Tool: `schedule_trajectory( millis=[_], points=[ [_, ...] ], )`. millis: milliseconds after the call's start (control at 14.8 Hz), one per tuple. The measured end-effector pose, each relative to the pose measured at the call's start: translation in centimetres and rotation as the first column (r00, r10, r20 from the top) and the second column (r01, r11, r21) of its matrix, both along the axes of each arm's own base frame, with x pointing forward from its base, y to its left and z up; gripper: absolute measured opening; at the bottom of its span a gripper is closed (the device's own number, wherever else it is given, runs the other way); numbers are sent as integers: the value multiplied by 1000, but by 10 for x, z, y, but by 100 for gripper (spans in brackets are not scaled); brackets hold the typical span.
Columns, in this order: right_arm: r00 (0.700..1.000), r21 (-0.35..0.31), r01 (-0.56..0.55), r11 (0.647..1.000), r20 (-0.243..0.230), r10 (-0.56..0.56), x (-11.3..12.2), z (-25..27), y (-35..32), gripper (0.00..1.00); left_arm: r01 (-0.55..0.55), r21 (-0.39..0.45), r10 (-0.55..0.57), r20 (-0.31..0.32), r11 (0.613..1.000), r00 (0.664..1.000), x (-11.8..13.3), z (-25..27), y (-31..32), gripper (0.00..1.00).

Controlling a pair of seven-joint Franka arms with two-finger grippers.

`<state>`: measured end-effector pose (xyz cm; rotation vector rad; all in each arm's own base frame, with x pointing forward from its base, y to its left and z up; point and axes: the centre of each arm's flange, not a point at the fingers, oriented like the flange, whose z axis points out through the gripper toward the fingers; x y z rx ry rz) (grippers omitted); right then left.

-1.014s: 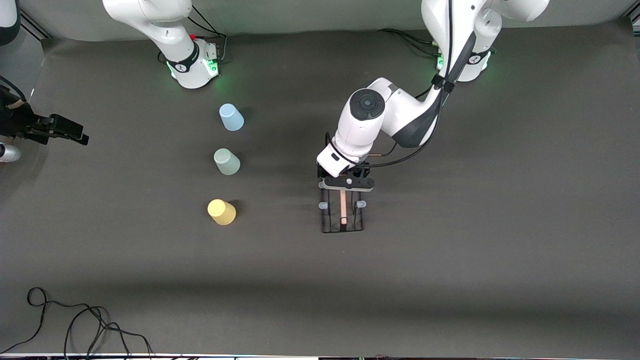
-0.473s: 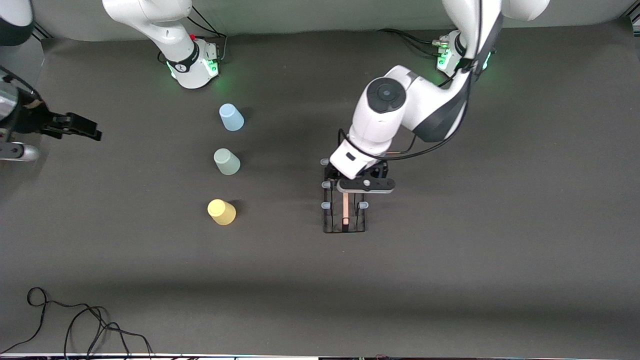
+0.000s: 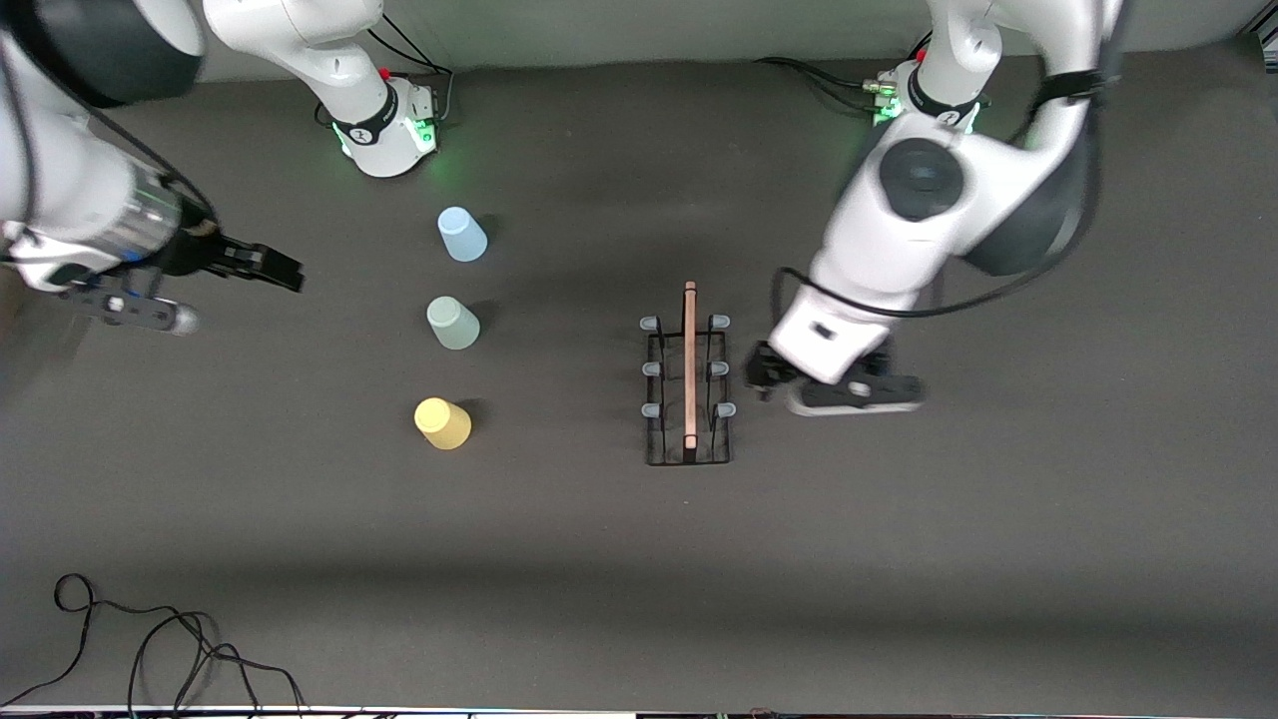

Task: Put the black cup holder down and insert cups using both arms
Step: 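Lower the rack, open the left gripper while the right gripper reaches out, then grasp the pale green cup with the right gripper while the left withdraws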

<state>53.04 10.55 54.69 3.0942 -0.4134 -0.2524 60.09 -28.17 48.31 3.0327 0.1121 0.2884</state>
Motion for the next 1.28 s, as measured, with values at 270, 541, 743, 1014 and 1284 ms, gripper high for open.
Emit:
schedule_trajectory(
  millis=[270,541,743,1014,1284],
  points=[
    [999,13,38,999,33,-38,-5,-65,29,95,131,77,-127,-58,988,990,15,38,119,100],
    [995,22,58,998,80,-60,-26,-137,59,94,214,110,-204,-97,971,974,1,80,237,100],
    [994,20,69,997,89,-70,-42,-182,54,94,260,117,-247,-117,958,962,-6,77,281,100],
    [993,10,80,997,86,-81,-62,-237,44,94,290,110,-273,-148,951,951,-13,63,283,100],
    [995,-3,64,998,83,-63,-75,-290,50,94,292,104,-271,-175,951,946,-36,88,285,100]
  ],
)
